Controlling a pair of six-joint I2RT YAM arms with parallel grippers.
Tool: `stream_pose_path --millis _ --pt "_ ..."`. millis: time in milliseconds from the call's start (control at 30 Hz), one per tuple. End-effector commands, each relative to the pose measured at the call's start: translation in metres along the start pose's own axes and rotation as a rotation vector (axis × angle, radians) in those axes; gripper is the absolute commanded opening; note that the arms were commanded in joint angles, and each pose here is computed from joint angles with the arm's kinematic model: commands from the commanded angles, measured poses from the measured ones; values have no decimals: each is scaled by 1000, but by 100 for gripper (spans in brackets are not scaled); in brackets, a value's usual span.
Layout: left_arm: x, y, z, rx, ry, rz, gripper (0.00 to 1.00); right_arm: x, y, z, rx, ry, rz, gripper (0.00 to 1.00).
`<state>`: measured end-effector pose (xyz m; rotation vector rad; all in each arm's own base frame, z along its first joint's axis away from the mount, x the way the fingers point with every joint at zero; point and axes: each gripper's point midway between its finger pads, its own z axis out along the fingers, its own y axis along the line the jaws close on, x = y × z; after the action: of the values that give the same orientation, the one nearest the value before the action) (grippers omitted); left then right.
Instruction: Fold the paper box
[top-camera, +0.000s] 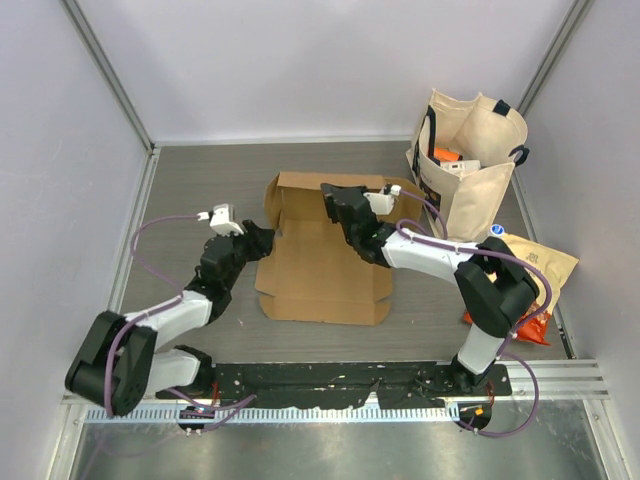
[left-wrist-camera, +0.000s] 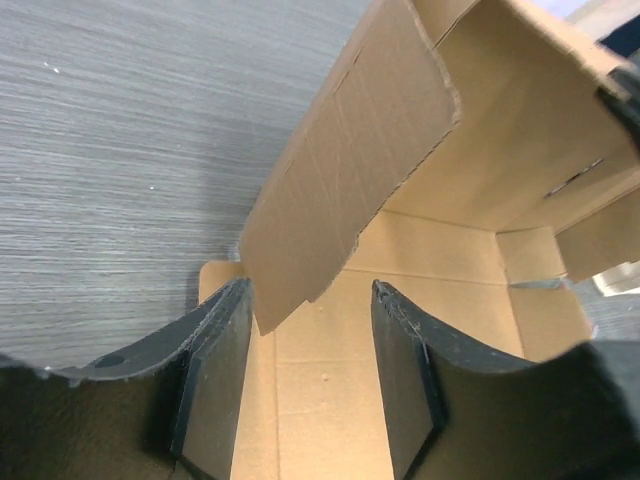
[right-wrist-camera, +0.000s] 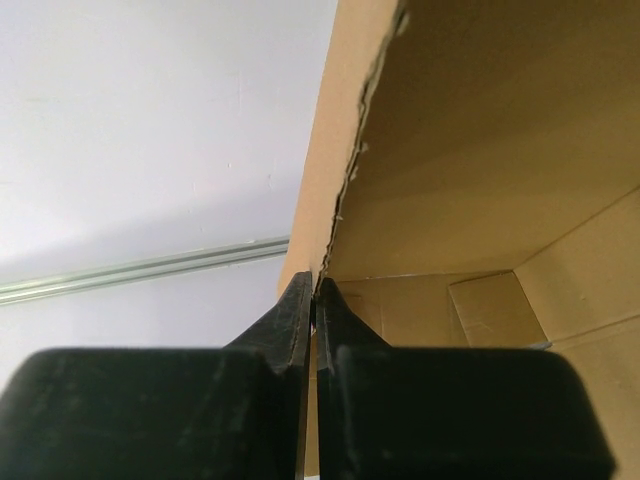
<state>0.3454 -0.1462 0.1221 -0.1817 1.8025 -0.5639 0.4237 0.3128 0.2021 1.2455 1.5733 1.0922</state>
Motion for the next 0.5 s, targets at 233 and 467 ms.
stream_pose_path --millis 233,467 --pt "-62 52 -50 -334 -240 -158 46 -14 -1 -2 -13 20 -30 1" --pt "-64 37 6 -195 -111 -16 66 -11 -1 1 -11 43 -31 2"
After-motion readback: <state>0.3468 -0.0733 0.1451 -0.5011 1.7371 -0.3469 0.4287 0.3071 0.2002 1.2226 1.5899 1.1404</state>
